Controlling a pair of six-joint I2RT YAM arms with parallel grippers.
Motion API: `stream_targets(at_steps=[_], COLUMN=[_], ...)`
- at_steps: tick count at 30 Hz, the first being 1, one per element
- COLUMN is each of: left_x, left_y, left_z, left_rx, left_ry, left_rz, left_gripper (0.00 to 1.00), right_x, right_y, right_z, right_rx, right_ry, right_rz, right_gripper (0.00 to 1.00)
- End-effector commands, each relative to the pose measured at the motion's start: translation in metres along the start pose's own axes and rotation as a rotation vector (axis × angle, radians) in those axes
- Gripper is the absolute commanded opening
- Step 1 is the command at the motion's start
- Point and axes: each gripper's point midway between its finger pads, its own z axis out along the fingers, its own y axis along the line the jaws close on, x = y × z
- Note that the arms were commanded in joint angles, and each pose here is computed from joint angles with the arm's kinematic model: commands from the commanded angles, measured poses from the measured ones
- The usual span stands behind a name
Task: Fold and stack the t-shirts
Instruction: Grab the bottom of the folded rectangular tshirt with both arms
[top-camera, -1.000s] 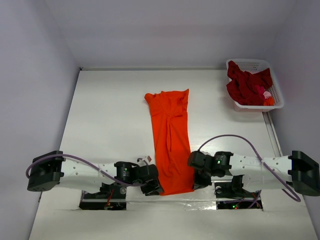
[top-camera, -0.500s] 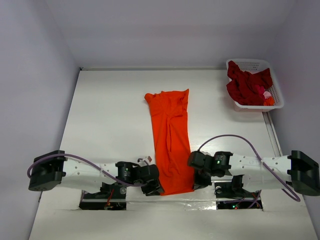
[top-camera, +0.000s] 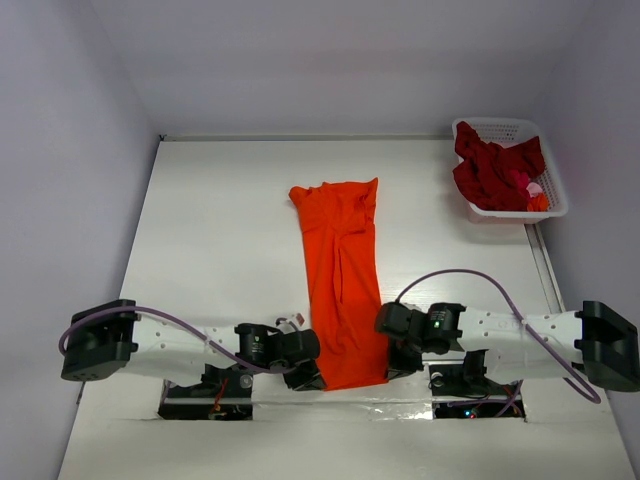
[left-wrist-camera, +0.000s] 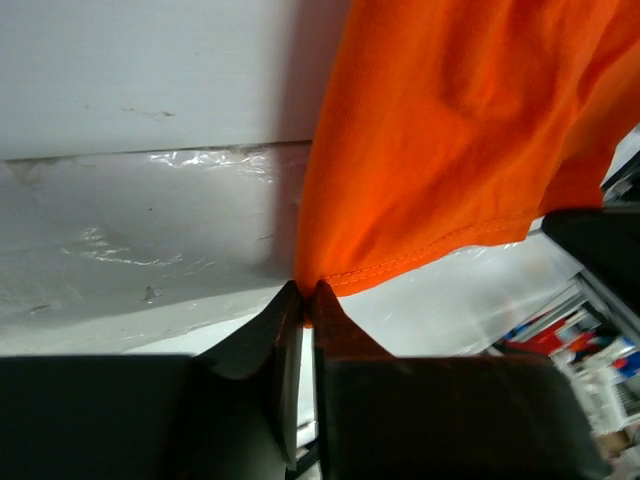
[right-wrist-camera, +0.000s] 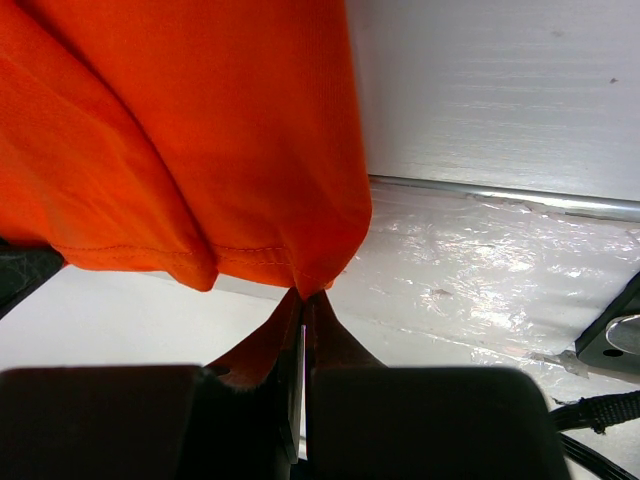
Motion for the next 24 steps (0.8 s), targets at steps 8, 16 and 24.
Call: stream_targets(at_steps=[8, 16, 24], left_x=[0.0, -0.003, -0.01], left_y=[-0.001, -0.016, -0.022], left_z=[-0.006, -0.024, -0.031], left_rx=[0.01, 0.043, 0.057], left_ry=[-0.001, -0.029, -0.066], left_rz=[-0.019, -0.035, -0.048], left_gripper=[0.0, 0.0, 0.0], right_x=[0.0, -0.011, -0.02], right_y=[0.01, 0.019, 0.029], right_z=[-0.004, -0.021, -0.028], right_rx=[-0.031, -0.052, -0.018], right_ry=[-0.008, -0.075, -0.113], right_rz=[-0.017, -0.034, -0.09], right_gripper=[0.0, 0.0, 0.0])
